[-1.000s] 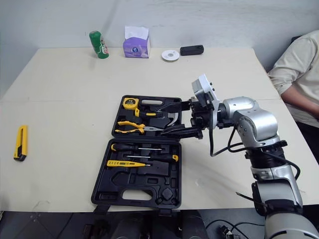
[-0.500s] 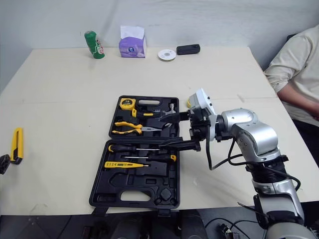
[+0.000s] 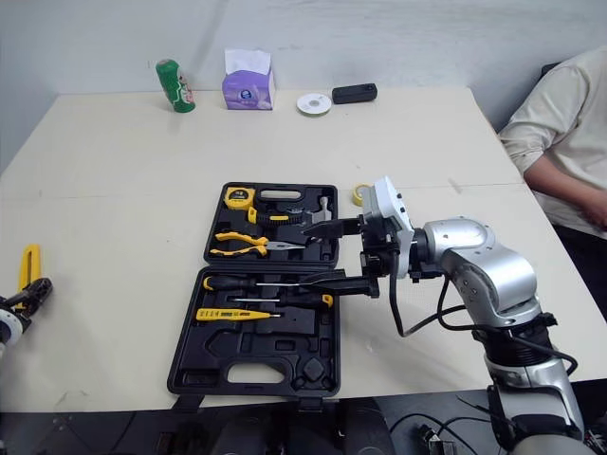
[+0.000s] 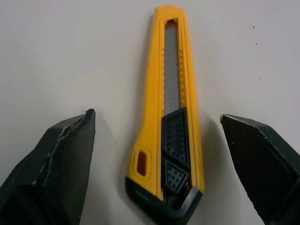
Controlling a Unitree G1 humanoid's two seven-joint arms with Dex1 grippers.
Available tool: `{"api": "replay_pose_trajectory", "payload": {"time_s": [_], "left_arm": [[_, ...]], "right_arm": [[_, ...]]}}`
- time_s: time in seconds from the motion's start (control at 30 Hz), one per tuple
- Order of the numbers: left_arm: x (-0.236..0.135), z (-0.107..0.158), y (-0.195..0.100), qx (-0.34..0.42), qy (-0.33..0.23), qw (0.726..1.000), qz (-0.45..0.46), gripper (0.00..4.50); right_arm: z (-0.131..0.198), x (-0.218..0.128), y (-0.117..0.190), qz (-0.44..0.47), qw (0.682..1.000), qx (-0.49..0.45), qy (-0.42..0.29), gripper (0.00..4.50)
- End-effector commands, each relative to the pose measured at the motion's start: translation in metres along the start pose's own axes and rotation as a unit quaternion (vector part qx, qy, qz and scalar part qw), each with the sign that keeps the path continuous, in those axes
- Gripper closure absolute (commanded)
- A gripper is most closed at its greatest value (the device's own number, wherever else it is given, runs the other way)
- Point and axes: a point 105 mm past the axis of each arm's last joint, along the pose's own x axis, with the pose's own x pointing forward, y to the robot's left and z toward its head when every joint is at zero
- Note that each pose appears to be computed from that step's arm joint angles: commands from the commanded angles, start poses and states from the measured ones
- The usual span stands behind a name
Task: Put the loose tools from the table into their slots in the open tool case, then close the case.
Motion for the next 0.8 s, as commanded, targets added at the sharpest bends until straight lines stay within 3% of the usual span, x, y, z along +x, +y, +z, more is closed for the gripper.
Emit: {"api": "replay_pose_trajectory", "payload": {"time_s": [0.03, 0.13, 0.17, 0.23, 0.37, 0.4, 0.63, 0.8], "left_arm": [[0.005, -0.012, 0.001, 0.002, 0.024, 1.000, 0.011, 0.02], [0.007, -0.016, -0.004, 0.014, 0.035, 0.999, 0.002, 0.02], [0.007, -0.016, -0.006, 0.020, 0.034, 0.999, 0.001, 0.27], [0.008, -0.014, -0.008, 0.030, 0.031, 0.999, -0.004, 0.80], [0.009, -0.012, -0.012, 0.053, 0.031, 0.998, -0.009, 2.60], [0.009, -0.012, -0.013, 0.053, 0.031, 0.998, -0.010, 2.87], [0.005, -0.006, -0.022, 0.067, 0.009, 0.997, -0.023, 2.88], [-0.013, 0.024, -0.033, 0.108, -0.039, 0.992, -0.055, 2.88]], "right_arm": [[0.008, 0.000, 0.007, 0.001, 1.000, -0.016, -0.010, 0.00], [0.007, 0.000, 0.009, -0.003, 1.000, -0.014, -0.011, 0.00], [0.007, -0.001, 0.009, -0.005, 1.000, -0.013, -0.012, 0.00], [0.007, -0.001, 0.010, -0.009, 1.000, -0.013, -0.013, 0.00], [0.007, -0.002, 0.011, -0.013, 1.000, -0.012, -0.012, 0.00], [0.008, -0.002, 0.011, -0.013, 1.000, -0.012, -0.012, 0.00], [0.013, -0.003, 0.009, -0.019, 0.999, -0.020, -0.016, 0.00], [0.017, -0.007, 0.006, -0.023, 0.999, -0.024, -0.014, 0.00]]}}
